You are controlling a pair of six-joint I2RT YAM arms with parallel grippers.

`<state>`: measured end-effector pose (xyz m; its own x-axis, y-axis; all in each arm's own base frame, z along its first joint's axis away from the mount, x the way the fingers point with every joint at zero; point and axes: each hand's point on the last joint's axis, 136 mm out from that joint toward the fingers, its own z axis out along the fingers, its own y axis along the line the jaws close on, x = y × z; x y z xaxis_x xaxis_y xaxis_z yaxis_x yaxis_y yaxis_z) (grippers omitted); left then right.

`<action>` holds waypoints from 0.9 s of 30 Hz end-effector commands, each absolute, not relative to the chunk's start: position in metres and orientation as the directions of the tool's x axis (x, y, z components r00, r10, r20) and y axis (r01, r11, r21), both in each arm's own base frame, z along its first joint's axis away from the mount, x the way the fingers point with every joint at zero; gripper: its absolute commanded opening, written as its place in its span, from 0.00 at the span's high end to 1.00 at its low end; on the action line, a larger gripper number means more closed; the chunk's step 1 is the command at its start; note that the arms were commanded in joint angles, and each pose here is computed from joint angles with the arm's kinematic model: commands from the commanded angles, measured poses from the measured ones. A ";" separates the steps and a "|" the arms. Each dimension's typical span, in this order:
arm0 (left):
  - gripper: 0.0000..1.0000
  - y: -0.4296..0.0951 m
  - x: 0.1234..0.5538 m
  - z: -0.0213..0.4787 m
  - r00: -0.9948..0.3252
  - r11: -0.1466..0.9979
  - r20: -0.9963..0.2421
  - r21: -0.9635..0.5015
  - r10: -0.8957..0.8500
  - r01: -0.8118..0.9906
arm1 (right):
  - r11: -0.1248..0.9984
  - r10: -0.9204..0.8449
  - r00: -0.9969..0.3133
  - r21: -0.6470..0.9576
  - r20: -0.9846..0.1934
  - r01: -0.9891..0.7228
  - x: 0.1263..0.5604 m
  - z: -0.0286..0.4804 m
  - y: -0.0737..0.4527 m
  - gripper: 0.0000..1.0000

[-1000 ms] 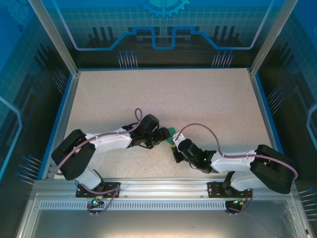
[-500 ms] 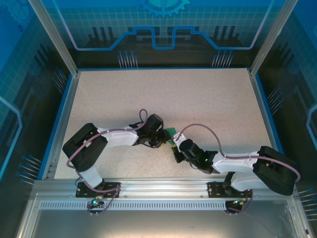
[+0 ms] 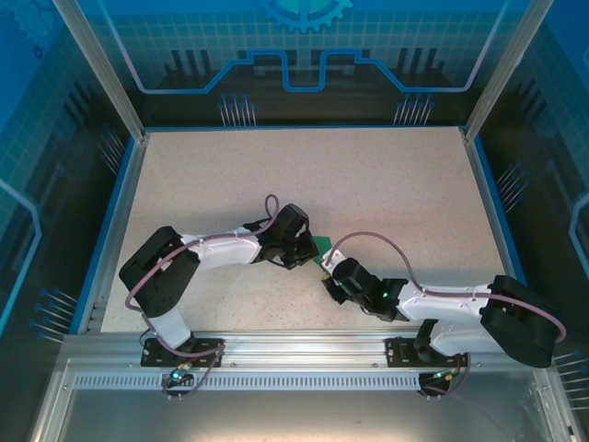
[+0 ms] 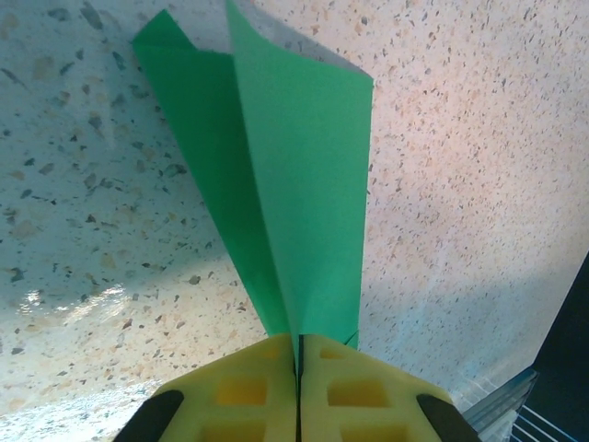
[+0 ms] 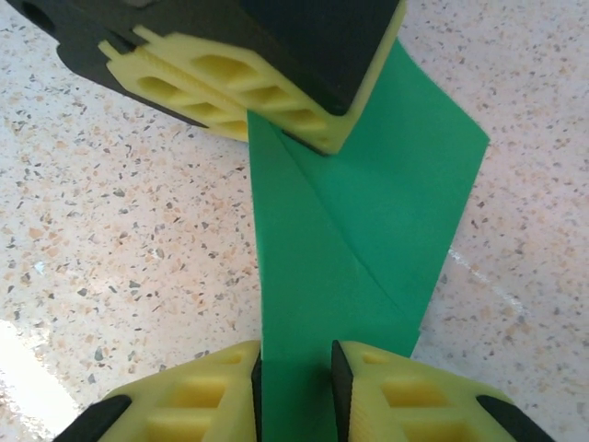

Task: Fold a paper plane with a square sheet of paper (pick it up from the middle)
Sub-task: Fold the wing for the fifth time at the center of the table.

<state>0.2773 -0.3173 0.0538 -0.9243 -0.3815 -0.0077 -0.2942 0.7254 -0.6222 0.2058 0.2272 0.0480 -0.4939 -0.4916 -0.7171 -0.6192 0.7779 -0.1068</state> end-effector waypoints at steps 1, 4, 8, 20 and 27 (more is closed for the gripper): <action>0.91 -0.316 0.273 0.049 -0.936 0.753 0.010 -0.591 -0.351 -0.289 | 0.768 -0.537 -0.471 -0.175 -0.699 -0.616 0.211 0.054 0.227 0.72; 0.91 -0.316 0.274 0.050 -0.939 0.758 0.006 -0.587 -0.345 -0.283 | 0.753 -0.558 -0.458 -0.189 -0.692 -0.631 0.212 0.055 0.233 0.72; 0.91 -0.316 0.274 0.050 -0.942 0.765 0.006 -0.581 -0.336 -0.277 | 0.735 -0.588 -0.443 -0.219 -0.677 -0.642 0.214 0.056 0.241 0.72; 0.90 -0.317 0.275 0.050 -0.943 0.770 0.004 -0.577 -0.332 -0.273 | 0.737 -0.592 -0.465 -0.209 -0.658 -0.642 0.209 0.051 0.246 0.89; 0.79 -0.317 0.275 0.054 -0.943 0.769 0.002 -0.578 -0.332 -0.272 | 0.762 -0.558 -0.504 -0.166 -0.659 -0.627 0.207 0.043 0.247 0.97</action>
